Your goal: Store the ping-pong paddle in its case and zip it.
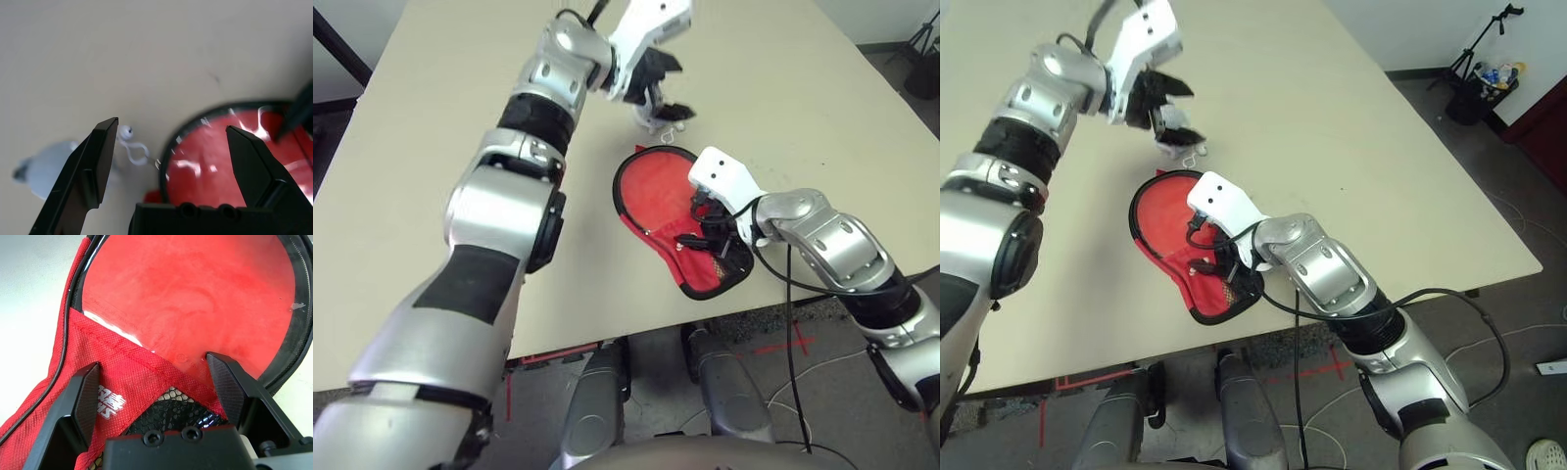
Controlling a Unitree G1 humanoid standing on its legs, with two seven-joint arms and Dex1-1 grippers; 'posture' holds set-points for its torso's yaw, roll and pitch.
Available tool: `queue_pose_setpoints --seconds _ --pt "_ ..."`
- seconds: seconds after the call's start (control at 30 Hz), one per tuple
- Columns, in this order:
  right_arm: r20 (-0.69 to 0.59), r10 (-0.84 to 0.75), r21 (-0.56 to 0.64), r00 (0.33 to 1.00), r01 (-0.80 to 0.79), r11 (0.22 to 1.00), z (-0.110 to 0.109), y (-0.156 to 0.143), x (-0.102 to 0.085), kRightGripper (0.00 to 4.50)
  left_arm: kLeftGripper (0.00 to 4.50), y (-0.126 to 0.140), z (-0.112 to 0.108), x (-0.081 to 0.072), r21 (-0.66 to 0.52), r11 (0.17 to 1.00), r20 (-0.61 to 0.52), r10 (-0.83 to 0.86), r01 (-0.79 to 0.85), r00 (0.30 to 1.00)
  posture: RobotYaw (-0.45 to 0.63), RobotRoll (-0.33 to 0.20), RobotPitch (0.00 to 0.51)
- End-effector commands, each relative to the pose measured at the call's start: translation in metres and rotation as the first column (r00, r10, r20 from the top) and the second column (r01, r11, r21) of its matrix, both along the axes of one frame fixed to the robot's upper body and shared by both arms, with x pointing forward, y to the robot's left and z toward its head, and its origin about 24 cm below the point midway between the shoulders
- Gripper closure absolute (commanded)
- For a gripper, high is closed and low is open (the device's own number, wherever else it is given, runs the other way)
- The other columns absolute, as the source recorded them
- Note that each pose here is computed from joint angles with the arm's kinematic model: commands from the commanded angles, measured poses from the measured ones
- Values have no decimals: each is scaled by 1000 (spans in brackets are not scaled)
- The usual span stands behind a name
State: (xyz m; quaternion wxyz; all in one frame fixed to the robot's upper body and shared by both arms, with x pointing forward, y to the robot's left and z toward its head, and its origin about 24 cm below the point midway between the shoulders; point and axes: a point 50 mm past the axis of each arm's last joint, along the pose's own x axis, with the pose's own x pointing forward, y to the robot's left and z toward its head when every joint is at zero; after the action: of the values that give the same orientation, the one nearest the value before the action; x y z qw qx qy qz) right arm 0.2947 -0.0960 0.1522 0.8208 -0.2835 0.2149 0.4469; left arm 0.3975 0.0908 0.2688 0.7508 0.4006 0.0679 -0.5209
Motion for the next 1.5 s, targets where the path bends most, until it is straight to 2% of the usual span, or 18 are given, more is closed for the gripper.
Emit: queue_pose_setpoints --seconds 0.03,0.27,0.43,0.8,1.07,1.33,1.5 --pt "-161 -64 -77 985 52 996 -40 -7 -2 0 14 -3 -13 -5 100 994 -12 -36 37 999 14 0 209" --pt "-161 -63 -72 985 52 996 -41 -5 -1 0 14 0 -39 -15 217 971 -96 -81 101 992 6 0 212" --pt "-158 -75 -63 985 66 996 -39 -6 3 0 14 4 -65 -20 235 968 -195 -46 92 980 -1 0 215" --pt "-126 -96 -49 987 91 995 -29 -10 14 0 14 12 -104 -14 271 962 -187 81 -27 979 -1 0 214" --pt "-54 -160 -20 986 159 987 -5 -14 30 0 14 7 -114 -17 259 965 -213 84 -26 973 -3 0 223" --pt "-40 -176 -2 983 177 984 -7 -15 37 0 14 7 -115 -18 252 967 -227 91 -32 970 2 0 228" --pt "-7 -223 41 975 223 974 3 -16 43 0 14 8 -117 -19 232 971 -240 106 -49 965 3 0 233"
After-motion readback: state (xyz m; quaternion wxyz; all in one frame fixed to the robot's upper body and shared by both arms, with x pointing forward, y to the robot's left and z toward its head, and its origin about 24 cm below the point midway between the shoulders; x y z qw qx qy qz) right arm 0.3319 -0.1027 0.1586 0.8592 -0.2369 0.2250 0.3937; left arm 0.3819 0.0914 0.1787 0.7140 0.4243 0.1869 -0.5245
